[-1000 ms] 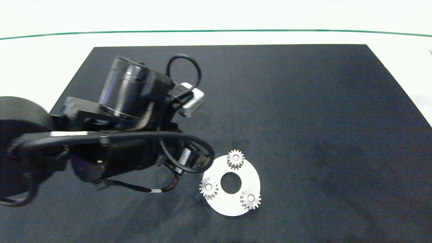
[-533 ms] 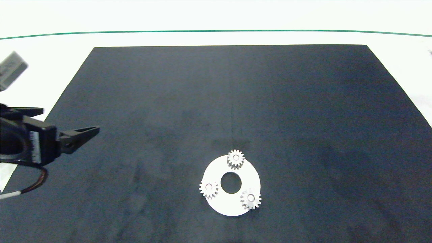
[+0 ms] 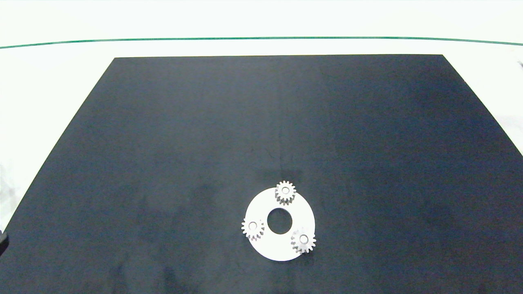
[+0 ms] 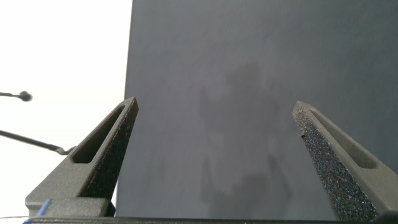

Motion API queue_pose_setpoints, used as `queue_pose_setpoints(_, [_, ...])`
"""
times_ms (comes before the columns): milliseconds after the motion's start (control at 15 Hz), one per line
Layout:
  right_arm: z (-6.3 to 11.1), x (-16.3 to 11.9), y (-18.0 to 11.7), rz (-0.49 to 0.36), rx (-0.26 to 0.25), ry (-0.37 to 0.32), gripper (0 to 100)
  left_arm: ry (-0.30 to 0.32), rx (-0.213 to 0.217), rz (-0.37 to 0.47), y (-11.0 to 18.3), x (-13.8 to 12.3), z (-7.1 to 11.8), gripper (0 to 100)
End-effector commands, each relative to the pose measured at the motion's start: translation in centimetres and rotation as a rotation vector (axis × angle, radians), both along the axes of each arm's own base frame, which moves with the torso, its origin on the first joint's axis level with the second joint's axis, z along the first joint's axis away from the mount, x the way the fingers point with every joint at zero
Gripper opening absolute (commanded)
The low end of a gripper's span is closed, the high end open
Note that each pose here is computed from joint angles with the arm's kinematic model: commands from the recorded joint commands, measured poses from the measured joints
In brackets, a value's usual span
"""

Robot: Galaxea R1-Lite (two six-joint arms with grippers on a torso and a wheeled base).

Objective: Install three planetary gears onto the carrier pins

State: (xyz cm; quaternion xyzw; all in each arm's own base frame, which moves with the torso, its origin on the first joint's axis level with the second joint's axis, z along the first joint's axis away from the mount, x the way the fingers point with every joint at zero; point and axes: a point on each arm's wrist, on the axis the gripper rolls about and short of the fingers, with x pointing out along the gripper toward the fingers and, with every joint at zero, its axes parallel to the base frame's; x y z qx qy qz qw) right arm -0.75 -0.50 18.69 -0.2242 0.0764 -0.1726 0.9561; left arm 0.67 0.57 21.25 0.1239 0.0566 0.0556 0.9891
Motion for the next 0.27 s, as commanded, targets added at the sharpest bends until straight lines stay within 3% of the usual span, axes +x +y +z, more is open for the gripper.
queue_pose_setpoints(67, [-2.8,-2.9,0.7,-0.089,0.013,-0.18,100,-0.116,0.048,0.129,0.4,-4.3,-5.7,100])
queue_pose_setpoints(133, [-2.9,-3.0,0.7,-0.086,0.019,-0.184,100,-0.133,0.045,0.145,0.3,-4.6,-5.9,100])
queue_pose_setpoints(267, [-3.9,-2.4,0.1,0.076,0.141,-0.156,100,-0.195,0.037,0.195,0.1,-5.6,-6.3,100])
